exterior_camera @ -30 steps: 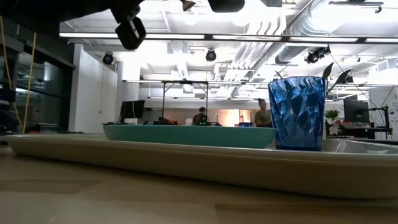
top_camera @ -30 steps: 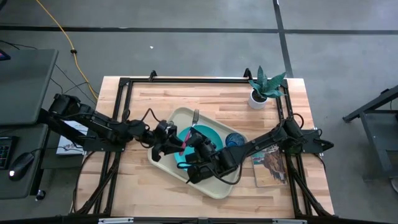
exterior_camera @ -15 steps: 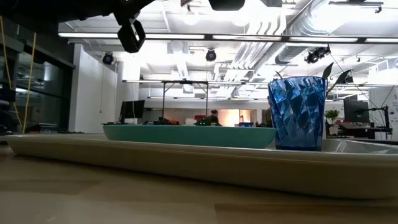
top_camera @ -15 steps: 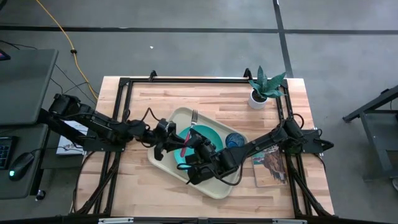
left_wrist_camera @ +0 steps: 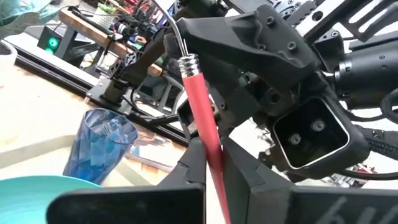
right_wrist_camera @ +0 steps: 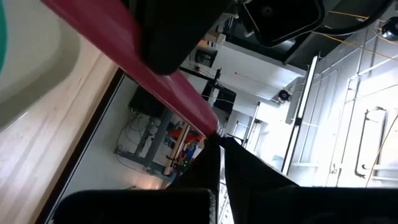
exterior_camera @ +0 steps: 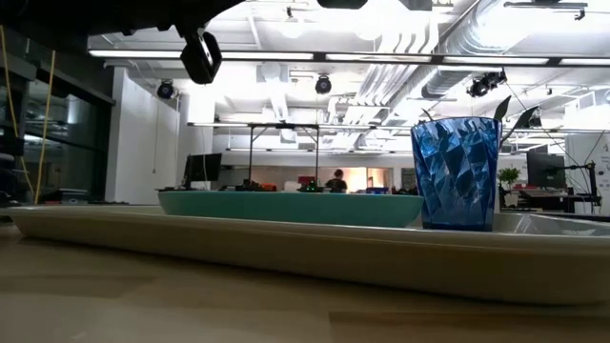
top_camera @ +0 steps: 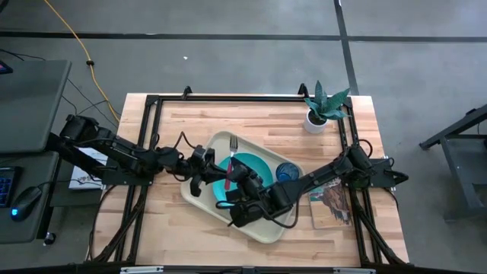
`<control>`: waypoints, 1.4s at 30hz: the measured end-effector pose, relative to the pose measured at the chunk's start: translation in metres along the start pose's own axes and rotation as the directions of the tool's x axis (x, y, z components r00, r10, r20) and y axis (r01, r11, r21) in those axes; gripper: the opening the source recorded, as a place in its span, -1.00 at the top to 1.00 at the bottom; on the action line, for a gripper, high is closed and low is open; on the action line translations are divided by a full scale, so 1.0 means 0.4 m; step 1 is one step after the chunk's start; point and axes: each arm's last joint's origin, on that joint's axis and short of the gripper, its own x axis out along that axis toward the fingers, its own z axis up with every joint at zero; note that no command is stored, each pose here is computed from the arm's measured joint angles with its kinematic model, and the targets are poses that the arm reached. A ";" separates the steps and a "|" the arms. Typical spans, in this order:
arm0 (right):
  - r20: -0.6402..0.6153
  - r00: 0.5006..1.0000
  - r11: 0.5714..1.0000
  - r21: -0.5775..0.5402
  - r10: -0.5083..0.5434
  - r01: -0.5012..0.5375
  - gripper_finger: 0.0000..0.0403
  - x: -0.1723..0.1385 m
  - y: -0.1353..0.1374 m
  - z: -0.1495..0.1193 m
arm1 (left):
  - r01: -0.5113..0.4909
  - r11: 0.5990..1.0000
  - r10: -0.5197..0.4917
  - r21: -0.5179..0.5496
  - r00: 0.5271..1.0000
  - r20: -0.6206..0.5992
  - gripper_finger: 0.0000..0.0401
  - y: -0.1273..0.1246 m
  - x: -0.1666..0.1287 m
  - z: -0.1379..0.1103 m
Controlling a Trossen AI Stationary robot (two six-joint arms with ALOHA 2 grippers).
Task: Pick and place plate/cup/fork/spoon on tray
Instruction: Put the pink fork on the gray serving tray between the orange spoon and blue plate
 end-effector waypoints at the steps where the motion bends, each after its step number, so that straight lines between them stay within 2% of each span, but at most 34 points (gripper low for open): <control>1: 0.001 1.000 1.000 0.001 -0.001 0.001 1.00 -0.002 0.000 0.001 | -0.002 1.000 0.002 0.004 1.000 0.001 0.98 0.002 0.000 0.002; 6: -0.008 1.000 0.999 0.038 -0.007 0.008 0.99 -0.003 -0.002 -0.001 | -0.019 1.000 0.019 0.023 1.000 0.016 0.99 0.014 -0.004 0.012; 9: -0.009 1.000 0.998 0.068 -0.006 0.006 0.92 -0.003 0.000 -0.002 | -0.033 0.999 0.033 0.026 0.999 0.021 1.00 0.023 -0.009 0.015; 17: 0.060 0.997 0.995 0.083 0.044 -0.049 0.43 -0.008 0.012 0.002 | -0.097 0.995 0.093 0.032 0.991 0.092 1.00 0.052 -0.031 0.043; 22: 0.037 0.998 0.993 0.104 0.058 -0.062 0.17 -0.012 0.007 -0.028 | -0.108 0.992 0.099 0.070 0.987 0.127 1.00 0.052 -0.047 0.072; 26: 0.018 0.994 0.966 0.235 0.105 -0.106 0.10 -0.045 0.003 -0.098 | -0.152 0.984 0.147 0.097 0.987 0.060 1.00 0.051 -0.069 0.073; 28: 0.006 0.989 0.931 0.336 0.147 -0.141 0.09 -0.067 0.002 -0.148 | -0.177 0.977 0.175 0.116 0.984 0.032 1.00 0.048 -0.085 0.077; 30: 0.000 0.979 0.872 0.455 0.202 -0.180 0.11 -0.092 0.002 -0.195 | -0.235 0.964 0.237 0.124 0.972 -0.002 1.00 0.048 -0.105 0.076; 32: -0.009 0.969 0.815 0.542 0.248 -0.204 0.12 -0.118 0.002 -0.234 | -0.291 0.950 0.297 0.112 0.954 -0.044 1.00 0.052 -0.125 0.073; 34: 0.021 0.965 0.757 0.616 0.262 -0.219 0.14 -0.144 -0.001 -0.245 | -0.349 0.934 0.356 0.076 0.927 -0.120 1.00 0.062 -0.143 0.061; 35: 0.050 0.963 0.743 0.627 0.264 -0.236 0.15 -0.160 -0.002 -0.248 | -0.384 0.922 0.388 0.056 0.906 -0.170 1.00 0.070 -0.151 0.050; 37: 0.082 0.965 0.739 0.628 0.248 -0.244 0.17 -0.185 -0.008 -0.256 | -0.457 0.889 0.445 0.020 0.854 -0.268 1.00 0.084 -0.162 0.025; 39: 0.085 0.972 0.736 0.639 0.220 -0.223 0.19 -0.208 -0.006 -0.269 | -0.536 0.844 0.497 0.003 0.781 -0.377 1.00 0.097 -0.174 -0.006; 42: 0.109 0.972 0.706 0.671 0.208 -0.226 0.23 -0.235 0.002 -0.280 | -0.620 0.785 0.543 -0.007 0.693 -0.475 1.00 0.103 -0.183 -0.044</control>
